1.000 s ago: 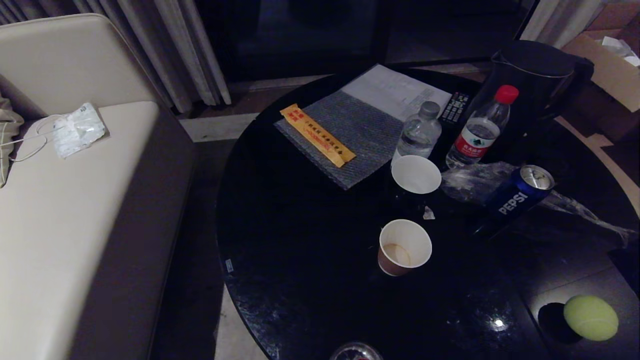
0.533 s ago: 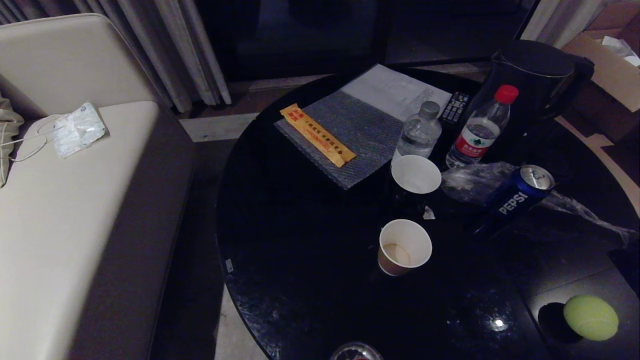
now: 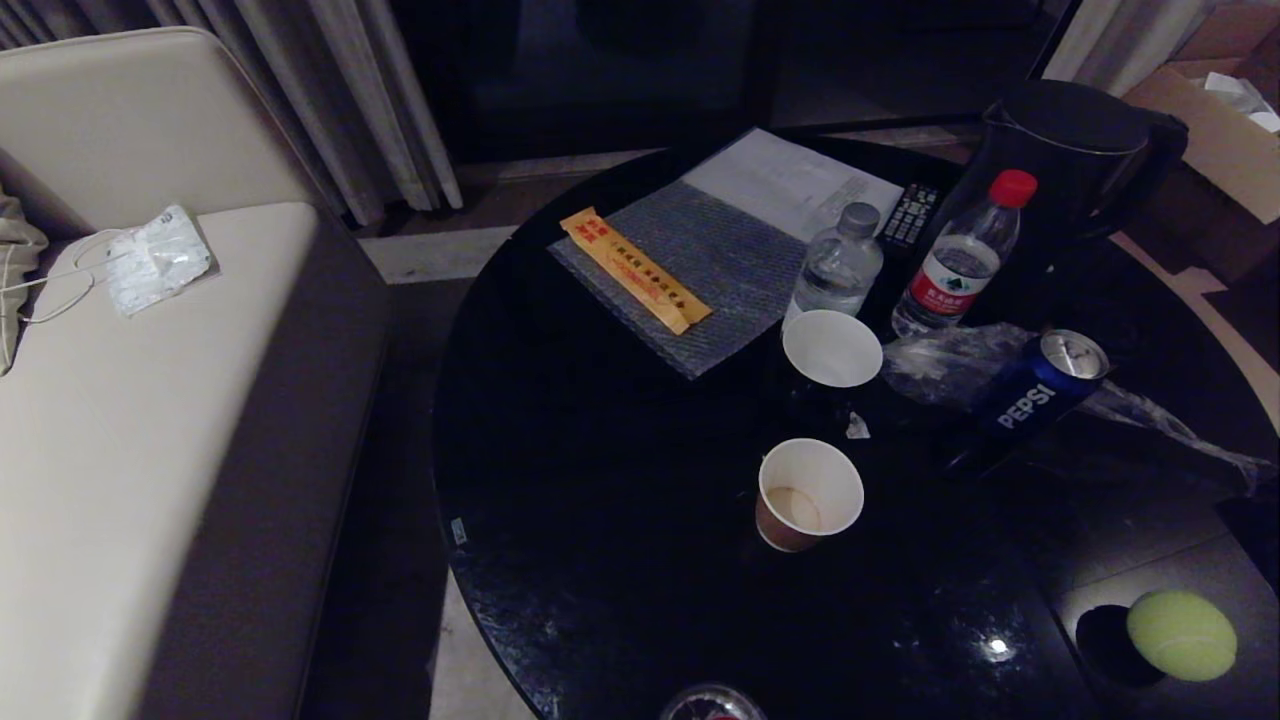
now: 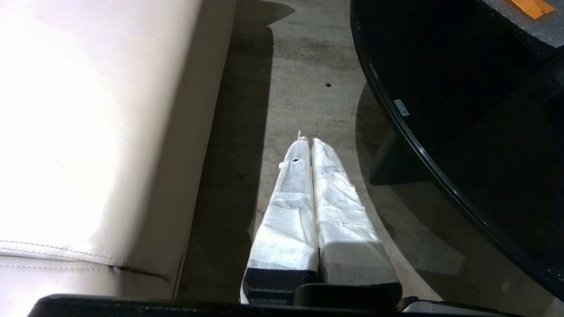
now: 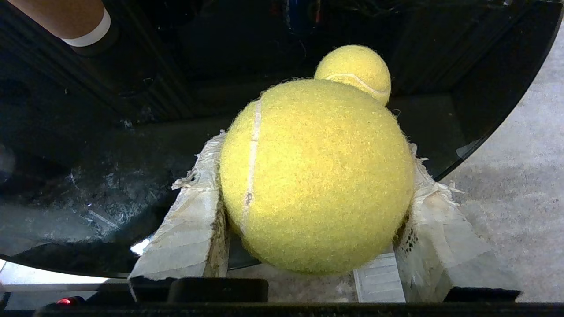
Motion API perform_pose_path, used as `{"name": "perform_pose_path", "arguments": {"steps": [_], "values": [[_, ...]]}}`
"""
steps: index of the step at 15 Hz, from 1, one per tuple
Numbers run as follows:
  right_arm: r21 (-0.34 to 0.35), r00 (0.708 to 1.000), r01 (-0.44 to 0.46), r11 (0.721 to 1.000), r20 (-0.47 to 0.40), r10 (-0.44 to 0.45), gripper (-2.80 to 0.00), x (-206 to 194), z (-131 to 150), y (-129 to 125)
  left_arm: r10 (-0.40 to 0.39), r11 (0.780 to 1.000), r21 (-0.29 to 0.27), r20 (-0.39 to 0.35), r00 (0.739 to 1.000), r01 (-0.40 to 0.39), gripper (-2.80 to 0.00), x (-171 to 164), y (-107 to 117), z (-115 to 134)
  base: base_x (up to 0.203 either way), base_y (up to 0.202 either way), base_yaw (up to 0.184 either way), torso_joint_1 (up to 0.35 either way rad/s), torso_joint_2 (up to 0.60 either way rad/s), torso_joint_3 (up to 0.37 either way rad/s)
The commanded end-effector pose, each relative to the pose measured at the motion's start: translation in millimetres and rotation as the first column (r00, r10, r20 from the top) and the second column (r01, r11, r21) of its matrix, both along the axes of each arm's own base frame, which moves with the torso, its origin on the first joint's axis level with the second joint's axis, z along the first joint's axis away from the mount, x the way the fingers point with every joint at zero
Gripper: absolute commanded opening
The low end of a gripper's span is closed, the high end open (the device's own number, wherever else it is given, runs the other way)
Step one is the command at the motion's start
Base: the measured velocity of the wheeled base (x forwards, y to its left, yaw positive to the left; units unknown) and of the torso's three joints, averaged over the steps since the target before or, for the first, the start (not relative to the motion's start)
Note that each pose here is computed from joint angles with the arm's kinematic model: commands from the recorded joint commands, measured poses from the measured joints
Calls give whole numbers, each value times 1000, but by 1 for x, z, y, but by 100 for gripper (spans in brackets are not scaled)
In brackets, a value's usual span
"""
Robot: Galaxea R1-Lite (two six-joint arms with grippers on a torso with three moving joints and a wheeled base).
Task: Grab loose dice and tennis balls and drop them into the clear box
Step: Put the ball in the box
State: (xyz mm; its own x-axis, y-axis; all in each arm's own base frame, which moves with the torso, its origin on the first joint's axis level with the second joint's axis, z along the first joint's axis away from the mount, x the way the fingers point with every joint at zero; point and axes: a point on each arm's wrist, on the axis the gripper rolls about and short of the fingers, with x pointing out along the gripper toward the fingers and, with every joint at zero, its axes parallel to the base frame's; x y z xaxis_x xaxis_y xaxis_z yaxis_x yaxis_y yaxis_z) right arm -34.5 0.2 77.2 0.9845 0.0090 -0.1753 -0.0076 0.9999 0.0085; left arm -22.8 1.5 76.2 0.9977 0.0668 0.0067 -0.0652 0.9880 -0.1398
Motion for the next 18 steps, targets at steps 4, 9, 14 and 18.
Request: {"name": "perform_pose_path", "arguments": {"steps": [4,9,14,18], "values": [[-1,1000,0,1000,-6,0,-280,0,-1,0,1,1000,-3,-2,1000,-1,-280,0,0,0,0,0,0,0,0,0],[0,1000,0,1000,-8,0,-280,0,0,0,1,1000,-3,-2,1000,-1,-280,0,0,0,0,0,0,2,0,54],[0,1000,0,1000,-7,0,-280,0,0,0,1,1000,-3,-2,1000,-1,-280,0,0,0,0,0,0,2,3,197],[0,1000,0,1000,-8,0,-280,0,0,0,1,1000,-3,-2,1000,-1,-280,0,0,0,0,0,0,2,4,199]]}}
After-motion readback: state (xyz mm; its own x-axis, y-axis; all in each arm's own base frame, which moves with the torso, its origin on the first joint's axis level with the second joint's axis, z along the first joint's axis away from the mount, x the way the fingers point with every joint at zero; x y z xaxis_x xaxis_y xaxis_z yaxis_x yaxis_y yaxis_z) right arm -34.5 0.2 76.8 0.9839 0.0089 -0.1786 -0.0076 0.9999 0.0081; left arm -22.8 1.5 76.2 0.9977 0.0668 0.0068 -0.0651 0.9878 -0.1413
